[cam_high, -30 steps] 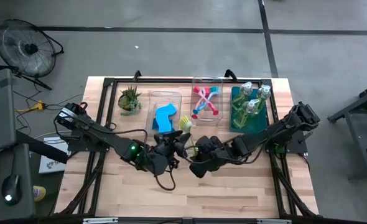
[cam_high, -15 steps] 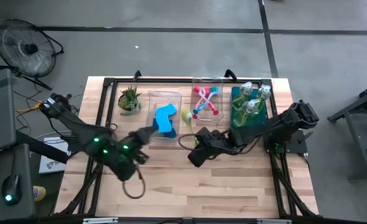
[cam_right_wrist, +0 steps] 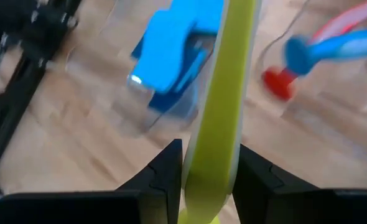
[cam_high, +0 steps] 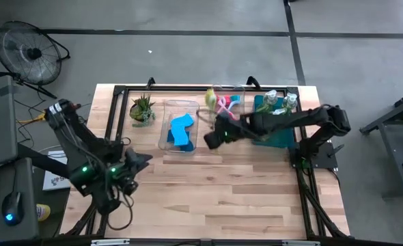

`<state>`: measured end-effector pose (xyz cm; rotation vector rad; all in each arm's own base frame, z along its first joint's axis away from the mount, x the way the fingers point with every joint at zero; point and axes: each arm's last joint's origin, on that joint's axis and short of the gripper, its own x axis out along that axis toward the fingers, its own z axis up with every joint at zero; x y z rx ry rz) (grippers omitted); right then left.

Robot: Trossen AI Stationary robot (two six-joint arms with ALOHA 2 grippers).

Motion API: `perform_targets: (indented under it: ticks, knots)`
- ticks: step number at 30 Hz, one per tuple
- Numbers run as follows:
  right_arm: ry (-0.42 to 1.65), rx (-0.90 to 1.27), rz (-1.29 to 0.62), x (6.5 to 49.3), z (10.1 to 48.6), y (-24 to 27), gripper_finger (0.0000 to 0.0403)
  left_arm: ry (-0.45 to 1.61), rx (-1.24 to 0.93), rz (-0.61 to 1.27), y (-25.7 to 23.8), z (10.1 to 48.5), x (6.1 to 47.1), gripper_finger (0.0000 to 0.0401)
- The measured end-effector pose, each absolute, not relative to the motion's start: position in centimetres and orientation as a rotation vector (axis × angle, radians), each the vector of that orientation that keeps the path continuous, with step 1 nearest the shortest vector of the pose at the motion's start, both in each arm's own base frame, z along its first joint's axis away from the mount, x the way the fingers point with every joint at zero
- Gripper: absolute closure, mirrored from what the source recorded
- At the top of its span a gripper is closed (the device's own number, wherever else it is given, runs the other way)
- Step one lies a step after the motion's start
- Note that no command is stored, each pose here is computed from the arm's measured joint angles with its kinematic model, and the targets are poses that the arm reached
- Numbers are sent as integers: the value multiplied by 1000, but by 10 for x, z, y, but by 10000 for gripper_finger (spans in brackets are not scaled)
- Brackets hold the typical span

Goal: Pick & Place Kitchen Sink Supplies
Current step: Put the yellow green dishwashing brush into the right transparent bin

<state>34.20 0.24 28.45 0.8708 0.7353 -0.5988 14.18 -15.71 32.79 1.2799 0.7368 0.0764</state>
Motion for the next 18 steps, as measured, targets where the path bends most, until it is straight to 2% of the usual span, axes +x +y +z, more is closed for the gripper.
perform_targets:
  ticks: [13,18]
  knots:
    - [688,1015,-690,325,288,-102,305,560,1074,53,-185,306,115,167]
    - [743,1121,-595,313,287,-127,305,551,992,8,-192,298,116,167]
